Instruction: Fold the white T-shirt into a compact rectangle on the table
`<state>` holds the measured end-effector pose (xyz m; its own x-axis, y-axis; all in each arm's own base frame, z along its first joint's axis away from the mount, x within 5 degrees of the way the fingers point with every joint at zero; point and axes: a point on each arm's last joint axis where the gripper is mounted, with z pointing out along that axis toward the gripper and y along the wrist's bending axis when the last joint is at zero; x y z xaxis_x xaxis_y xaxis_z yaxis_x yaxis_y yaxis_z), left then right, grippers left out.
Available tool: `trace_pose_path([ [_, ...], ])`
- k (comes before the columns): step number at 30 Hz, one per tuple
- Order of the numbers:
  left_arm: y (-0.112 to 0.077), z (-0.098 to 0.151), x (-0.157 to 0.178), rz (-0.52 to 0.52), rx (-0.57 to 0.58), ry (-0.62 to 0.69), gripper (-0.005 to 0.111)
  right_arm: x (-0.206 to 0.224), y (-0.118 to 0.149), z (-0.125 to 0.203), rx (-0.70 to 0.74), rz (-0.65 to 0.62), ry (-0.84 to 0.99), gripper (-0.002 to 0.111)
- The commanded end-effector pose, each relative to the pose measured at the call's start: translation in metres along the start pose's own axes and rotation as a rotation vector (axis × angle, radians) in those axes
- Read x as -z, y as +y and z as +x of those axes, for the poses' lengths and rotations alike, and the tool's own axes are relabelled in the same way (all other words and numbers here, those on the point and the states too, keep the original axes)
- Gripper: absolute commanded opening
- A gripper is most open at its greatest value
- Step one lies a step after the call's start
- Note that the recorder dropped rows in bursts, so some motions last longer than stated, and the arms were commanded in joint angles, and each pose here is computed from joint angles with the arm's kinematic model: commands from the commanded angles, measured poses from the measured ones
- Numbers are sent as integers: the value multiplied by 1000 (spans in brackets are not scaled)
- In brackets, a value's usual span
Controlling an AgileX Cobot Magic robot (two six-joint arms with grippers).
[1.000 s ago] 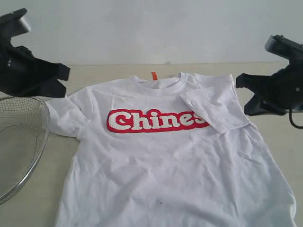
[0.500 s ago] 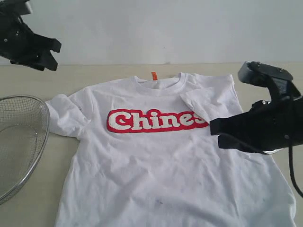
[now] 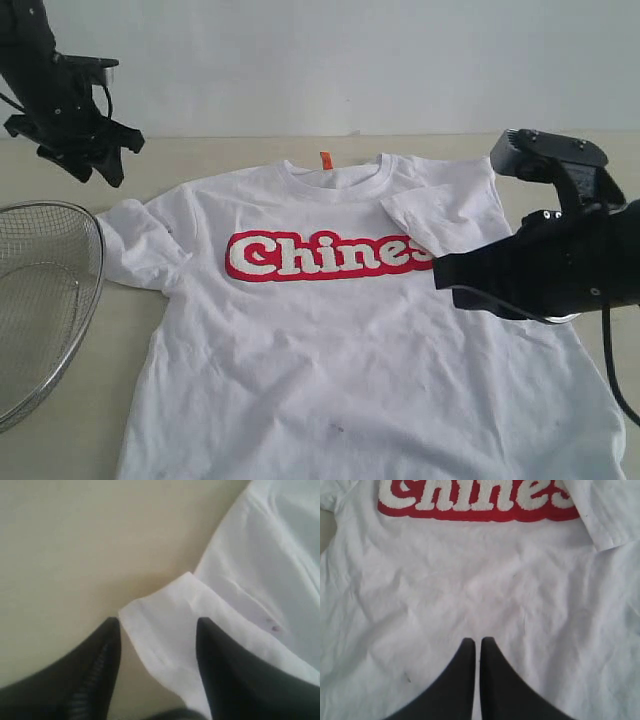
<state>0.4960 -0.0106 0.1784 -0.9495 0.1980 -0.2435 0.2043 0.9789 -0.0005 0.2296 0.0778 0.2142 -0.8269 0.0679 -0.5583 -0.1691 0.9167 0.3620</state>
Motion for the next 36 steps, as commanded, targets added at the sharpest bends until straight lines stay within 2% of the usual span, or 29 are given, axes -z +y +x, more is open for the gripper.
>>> trace_pose_path([
  [1,1,0,-11,8,3,58,46,2,0,-1,12,2,-17,0],
  [11,-2,2,-30,37,-12,93,46,2,0,-1,12,4,-21,0],
  [21,-15,4,-51,45,-43,130,46,2,0,-1,12,4,-21,0],
  [28,-15,6,-58,45,-44,147,45,2,0,-1,12,4,-21,0],
  [31,-15,6,-58,46,-44,148,37,2,0,-1,8,2,-22,0],
  [35,-15,6,-58,46,-44,148,6,2,0,-1,8,2,-22,0],
  [36,-15,6,-58,44,-37,145,5,2,0,-1,8,2,-22,0],
])
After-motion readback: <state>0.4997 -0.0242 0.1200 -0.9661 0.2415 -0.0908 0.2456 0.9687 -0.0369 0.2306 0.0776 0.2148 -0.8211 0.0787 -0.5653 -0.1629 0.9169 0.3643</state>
